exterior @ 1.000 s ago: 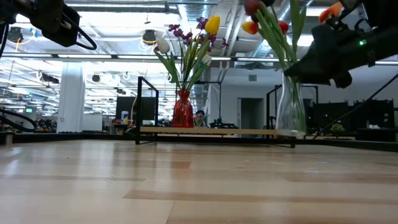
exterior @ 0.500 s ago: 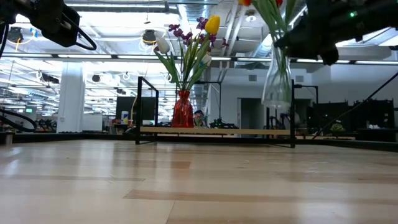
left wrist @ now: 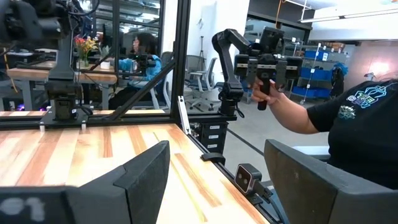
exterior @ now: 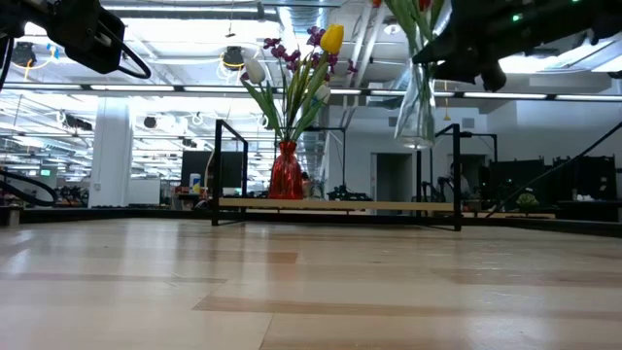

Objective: Pick and place flowers into a vace then onto a shelf
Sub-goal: Put the transparent vase on the shelf

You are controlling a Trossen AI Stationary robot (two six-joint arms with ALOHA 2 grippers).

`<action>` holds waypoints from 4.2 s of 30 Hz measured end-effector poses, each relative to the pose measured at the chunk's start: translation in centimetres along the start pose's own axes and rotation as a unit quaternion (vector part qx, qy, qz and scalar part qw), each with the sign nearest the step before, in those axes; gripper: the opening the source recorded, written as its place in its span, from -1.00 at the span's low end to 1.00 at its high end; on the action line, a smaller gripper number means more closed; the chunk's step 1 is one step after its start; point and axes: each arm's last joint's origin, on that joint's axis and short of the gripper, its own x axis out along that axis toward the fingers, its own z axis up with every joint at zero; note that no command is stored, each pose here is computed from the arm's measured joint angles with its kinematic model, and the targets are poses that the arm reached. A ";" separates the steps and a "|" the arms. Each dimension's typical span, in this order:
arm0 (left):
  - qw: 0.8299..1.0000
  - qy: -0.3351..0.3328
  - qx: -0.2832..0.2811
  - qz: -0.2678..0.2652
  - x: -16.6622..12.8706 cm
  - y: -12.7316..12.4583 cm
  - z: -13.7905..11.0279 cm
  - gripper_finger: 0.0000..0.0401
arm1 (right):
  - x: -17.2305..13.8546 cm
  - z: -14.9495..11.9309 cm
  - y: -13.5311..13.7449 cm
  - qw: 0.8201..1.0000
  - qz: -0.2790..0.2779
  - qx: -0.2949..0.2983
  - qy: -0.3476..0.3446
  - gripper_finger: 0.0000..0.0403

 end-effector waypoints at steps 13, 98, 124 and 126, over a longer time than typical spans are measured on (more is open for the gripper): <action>1.000 0.000 0.000 0.000 0.0 0.0 0.0 0.26 | 5.8 0.7 -1.2 0.999 -0.049 -0.008 0.022 -0.05; 1.000 0.025 0.001 -0.011 0.0 0.0 -0.5 0.26 | 13.1 -2.9 0.3 0.986 -0.158 0.026 0.045 -0.10; 1.000 0.025 0.001 -0.011 0.0 0.0 -0.5 0.26 | 13.0 -2.9 0.4 0.987 -0.155 0.011 0.048 -0.07; 1.000 0.025 0.002 -0.011 0.0 0.0 -0.5 0.26 | 13.0 -2.8 0.3 0.987 -0.156 0.012 0.046 -0.09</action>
